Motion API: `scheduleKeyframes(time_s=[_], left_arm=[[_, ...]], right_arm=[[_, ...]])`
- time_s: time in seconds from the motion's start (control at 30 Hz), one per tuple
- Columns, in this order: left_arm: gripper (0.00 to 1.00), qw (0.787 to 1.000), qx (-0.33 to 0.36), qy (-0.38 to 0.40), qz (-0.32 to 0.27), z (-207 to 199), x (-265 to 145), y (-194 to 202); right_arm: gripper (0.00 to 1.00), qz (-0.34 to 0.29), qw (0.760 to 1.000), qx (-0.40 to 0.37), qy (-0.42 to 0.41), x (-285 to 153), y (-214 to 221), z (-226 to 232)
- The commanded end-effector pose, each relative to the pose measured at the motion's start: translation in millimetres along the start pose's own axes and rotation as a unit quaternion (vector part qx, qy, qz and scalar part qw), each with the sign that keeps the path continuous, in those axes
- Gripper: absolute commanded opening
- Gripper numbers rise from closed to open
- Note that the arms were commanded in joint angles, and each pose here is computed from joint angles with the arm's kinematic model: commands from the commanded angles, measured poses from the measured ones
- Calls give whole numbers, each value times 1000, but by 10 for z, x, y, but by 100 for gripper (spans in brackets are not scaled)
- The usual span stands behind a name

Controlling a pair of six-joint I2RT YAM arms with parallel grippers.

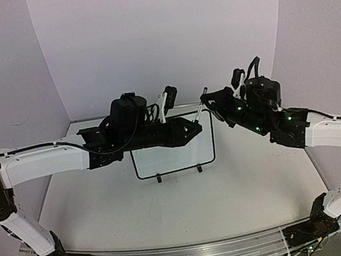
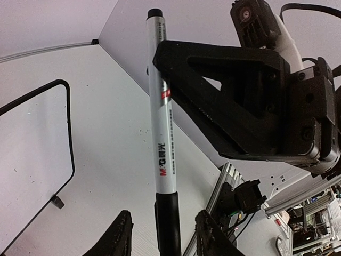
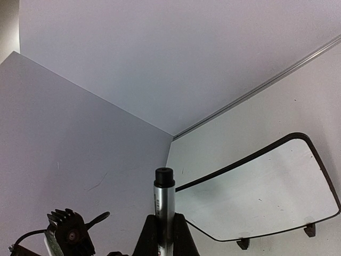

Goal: Write a sentence on the whiteboard
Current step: Pass from the right arm to the left

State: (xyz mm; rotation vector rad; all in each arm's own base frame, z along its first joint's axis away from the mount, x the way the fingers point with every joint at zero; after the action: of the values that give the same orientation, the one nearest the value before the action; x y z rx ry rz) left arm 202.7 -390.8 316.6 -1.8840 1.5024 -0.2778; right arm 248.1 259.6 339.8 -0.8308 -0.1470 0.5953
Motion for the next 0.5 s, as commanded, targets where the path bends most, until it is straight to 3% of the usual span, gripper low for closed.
scheduleKeyframes(time_s=[0.0,0.4,0.47], left_arm=[[36,999,6,36,-16,-205,9,-133],[2,1000,9,25,-14,-171,38,-122],[0,1000,11,19,-10,-152,37,-106]], right_arm=[[0,-29,999,6,-12,-25,-130,103],[0,-10,1000,-16,6,-49,-89,55],[5,-3,999,-31,20,-78,-104,39]])
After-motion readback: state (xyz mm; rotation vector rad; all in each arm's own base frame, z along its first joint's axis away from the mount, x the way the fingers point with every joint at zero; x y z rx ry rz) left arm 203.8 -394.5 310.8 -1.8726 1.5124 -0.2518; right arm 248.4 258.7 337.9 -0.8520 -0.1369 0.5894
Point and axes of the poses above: each gripper's point midway between its finger pads, its own x axis out along the fingers, its own z axis along the line the jaws close on, y = z × x, the point moved 8 cm from there along -x, back along the fingers, and after that the axes turned 13 degrees about -x, right-handed, at the moved point
